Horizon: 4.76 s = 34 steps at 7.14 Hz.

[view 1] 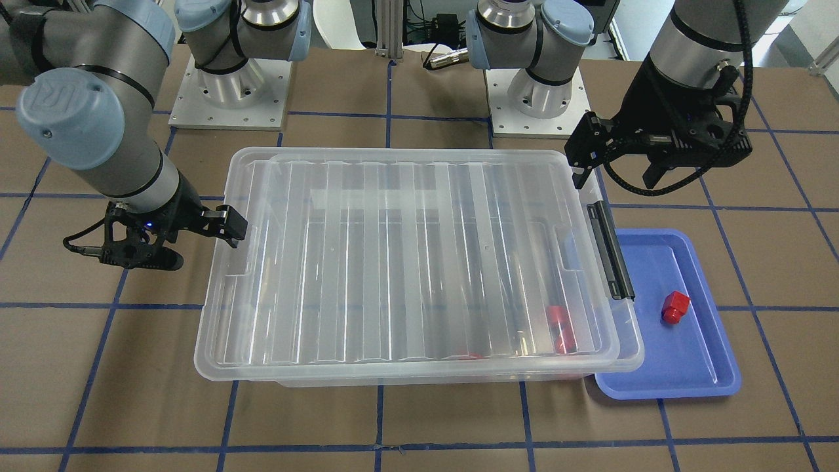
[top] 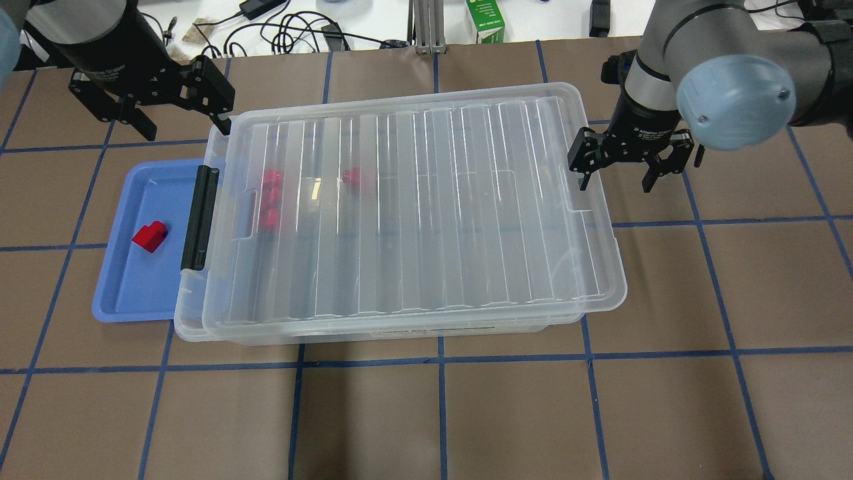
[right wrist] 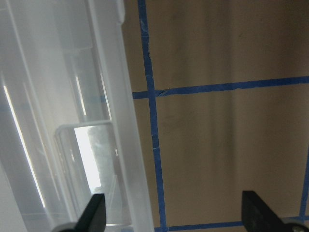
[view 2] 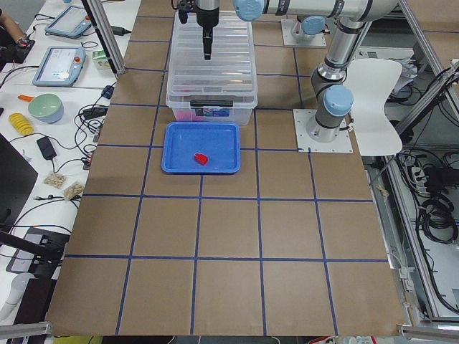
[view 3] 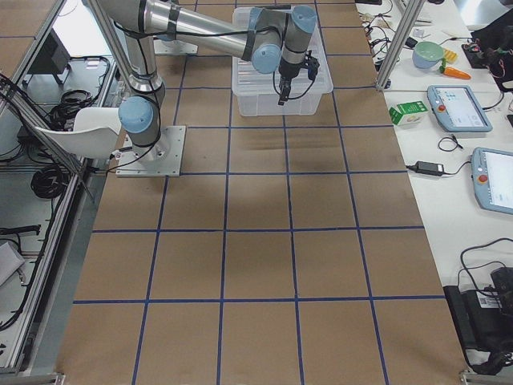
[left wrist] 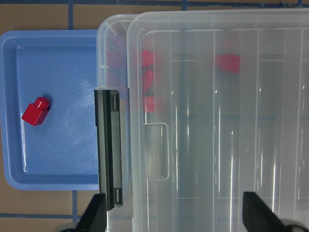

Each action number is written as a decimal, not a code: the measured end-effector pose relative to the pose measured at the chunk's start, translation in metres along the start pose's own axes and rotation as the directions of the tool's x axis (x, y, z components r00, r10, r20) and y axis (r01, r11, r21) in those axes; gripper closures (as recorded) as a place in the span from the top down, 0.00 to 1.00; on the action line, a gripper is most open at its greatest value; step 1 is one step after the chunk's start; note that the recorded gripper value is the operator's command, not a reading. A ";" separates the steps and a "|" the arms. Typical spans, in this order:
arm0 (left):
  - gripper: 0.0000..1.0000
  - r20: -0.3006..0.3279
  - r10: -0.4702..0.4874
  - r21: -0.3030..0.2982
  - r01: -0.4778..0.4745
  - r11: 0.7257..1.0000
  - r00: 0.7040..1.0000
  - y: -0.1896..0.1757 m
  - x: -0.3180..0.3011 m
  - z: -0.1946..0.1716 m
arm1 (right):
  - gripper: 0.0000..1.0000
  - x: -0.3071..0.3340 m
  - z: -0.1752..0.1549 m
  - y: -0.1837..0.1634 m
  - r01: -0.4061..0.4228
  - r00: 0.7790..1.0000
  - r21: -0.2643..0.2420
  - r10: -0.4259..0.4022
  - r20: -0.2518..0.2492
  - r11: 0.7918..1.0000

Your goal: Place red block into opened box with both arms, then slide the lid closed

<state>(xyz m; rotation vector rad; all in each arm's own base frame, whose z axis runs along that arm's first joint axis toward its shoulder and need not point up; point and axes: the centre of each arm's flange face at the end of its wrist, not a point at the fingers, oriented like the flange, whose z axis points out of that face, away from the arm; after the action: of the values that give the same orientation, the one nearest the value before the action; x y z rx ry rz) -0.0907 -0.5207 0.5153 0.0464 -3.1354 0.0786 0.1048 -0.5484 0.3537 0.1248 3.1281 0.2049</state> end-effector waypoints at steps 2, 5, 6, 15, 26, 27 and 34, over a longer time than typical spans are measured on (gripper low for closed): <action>1.00 0.000 0.000 0.000 0.000 1.000 1.000 0.000 0.000 0.000 | 1.00 0.013 0.003 -0.007 -0.013 1.000 0.003 0.013 0.002 1.000; 1.00 0.000 0.000 0.000 0.000 1.000 1.000 0.000 0.000 0.000 | 1.00 0.036 0.003 -0.012 -0.010 1.000 0.005 0.010 0.005 1.000; 1.00 0.000 0.000 0.000 0.000 1.000 1.000 0.000 0.000 0.000 | 1.00 0.044 0.002 -0.014 -0.014 1.000 0.006 0.014 0.006 1.000; 1.00 0.000 -0.001 0.000 0.001 1.000 1.000 0.000 0.000 0.000 | 1.00 0.136 -0.004 -0.024 0.004 1.000 0.016 -0.004 0.018 1.000; 1.00 -0.020 0.295 -0.037 -0.296 0.954 0.955 -0.015 -0.105 0.042 | 1.00 0.159 -0.007 -0.022 0.034 0.999 0.012 -0.034 -0.022 0.999; 1.00 -0.030 0.363 -0.042 -0.364 0.930 0.931 -0.016 -0.146 0.071 | 1.00 0.161 -0.008 -0.022 0.039 0.999 0.009 -0.039 -0.034 0.999; 1.00 0.026 0.499 -0.005 -0.499 0.866 0.866 -0.006 -0.268 0.281 | 1.00 0.165 -0.034 -0.007 0.032 0.999 0.051 -0.030 -0.035 0.998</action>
<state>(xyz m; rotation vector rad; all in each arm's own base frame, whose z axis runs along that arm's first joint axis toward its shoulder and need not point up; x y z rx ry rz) 0.1759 -0.5327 0.2333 -0.7744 -3.0790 0.0815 -0.0604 -0.5468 0.3869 0.0742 3.1678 0.1282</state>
